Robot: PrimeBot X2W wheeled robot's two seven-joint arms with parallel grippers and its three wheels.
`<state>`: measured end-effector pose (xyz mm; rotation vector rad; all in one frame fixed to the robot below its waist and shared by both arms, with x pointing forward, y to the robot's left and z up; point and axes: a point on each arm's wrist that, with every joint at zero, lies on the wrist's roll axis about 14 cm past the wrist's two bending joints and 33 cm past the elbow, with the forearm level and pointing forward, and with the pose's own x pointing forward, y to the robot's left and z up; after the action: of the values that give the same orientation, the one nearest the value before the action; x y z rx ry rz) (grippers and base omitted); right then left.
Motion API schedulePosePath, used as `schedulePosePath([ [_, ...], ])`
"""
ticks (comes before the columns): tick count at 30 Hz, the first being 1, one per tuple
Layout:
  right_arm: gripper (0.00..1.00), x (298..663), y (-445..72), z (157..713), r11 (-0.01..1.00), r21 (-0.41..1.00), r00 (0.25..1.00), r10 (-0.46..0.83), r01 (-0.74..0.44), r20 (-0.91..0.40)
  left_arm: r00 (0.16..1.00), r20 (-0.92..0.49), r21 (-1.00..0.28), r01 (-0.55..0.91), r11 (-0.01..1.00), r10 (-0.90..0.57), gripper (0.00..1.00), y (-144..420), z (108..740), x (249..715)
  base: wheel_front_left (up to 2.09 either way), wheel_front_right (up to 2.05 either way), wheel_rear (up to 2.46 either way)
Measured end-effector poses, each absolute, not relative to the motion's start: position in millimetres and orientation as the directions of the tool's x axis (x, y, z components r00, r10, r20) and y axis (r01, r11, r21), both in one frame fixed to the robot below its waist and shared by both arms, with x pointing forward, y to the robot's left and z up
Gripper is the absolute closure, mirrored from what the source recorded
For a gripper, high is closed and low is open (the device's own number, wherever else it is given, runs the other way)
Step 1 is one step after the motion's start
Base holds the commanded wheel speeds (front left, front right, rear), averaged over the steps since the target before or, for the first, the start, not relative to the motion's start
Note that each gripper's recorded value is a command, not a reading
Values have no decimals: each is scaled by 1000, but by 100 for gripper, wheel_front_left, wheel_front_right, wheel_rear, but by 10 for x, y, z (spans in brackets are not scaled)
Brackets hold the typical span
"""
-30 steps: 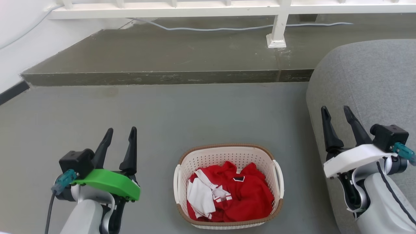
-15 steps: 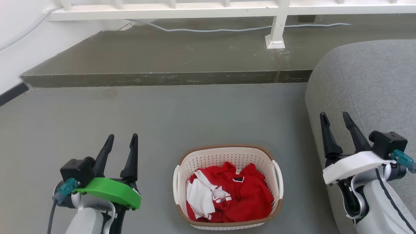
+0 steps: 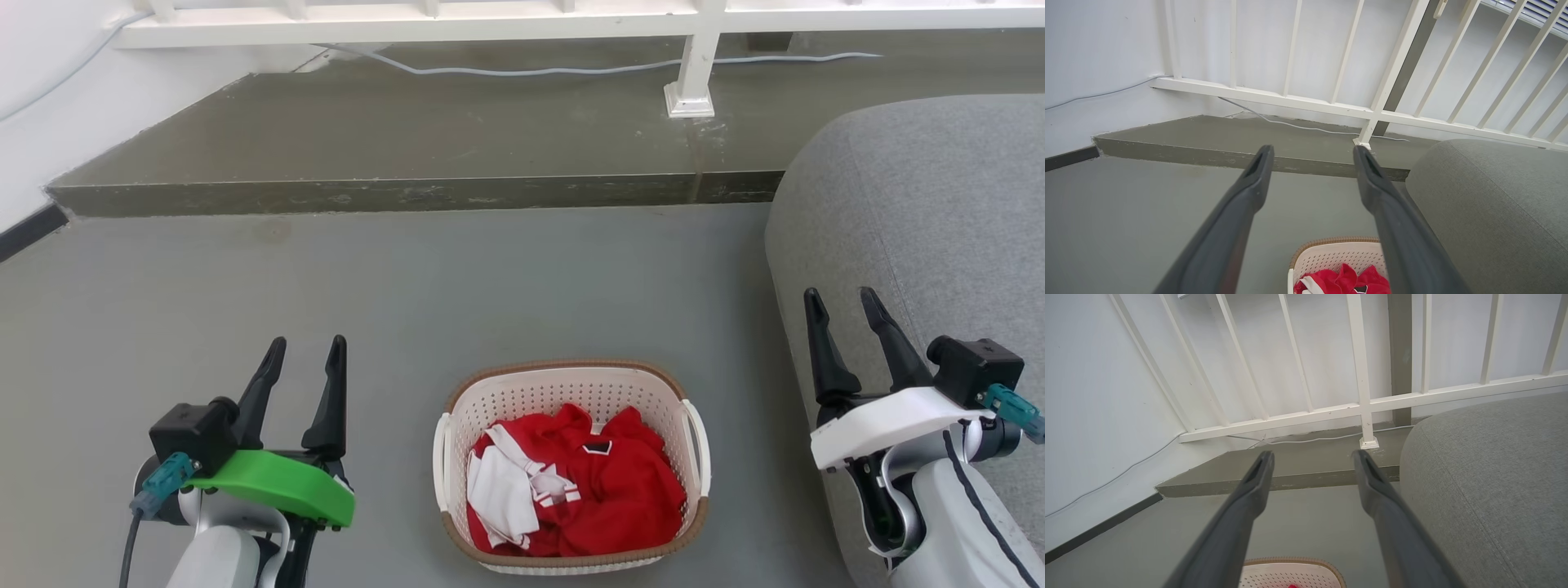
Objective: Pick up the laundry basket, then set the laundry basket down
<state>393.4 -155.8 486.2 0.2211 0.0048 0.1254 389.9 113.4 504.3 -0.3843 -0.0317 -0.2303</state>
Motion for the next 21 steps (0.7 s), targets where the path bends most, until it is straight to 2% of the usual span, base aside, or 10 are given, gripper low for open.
schedulePosePath([
  [10, 0, 3940, -1585, 4855, 971, 205, 993, 120, -119, 9, 974, 69, -377, 224, 899, -214, 0, 1124, 5017, 3895, 0, 0, 0],
  [11, 100, 3938, -1585, 4844, 972, 206, 993, 119, -117, 5, 975, 66, -378, 223, 899, -214, 100, 1120, 5006, 3893, 0, 0, 0],
  [17, 100, 3774, -1533, 4529, 967, 237, 989, 115, -90, -92, 976, -23, -402, 190, 896, -218, 100, 1085, 4723, 3773, 0, 0, 0],
  [21, 100, 3772, -1586, 4517, 960, 272, 990, 94, -63, -102, 977, -31, -430, 175, 885, -209, 100, 1101, 4712, 3767, 0, 0, 0],
])
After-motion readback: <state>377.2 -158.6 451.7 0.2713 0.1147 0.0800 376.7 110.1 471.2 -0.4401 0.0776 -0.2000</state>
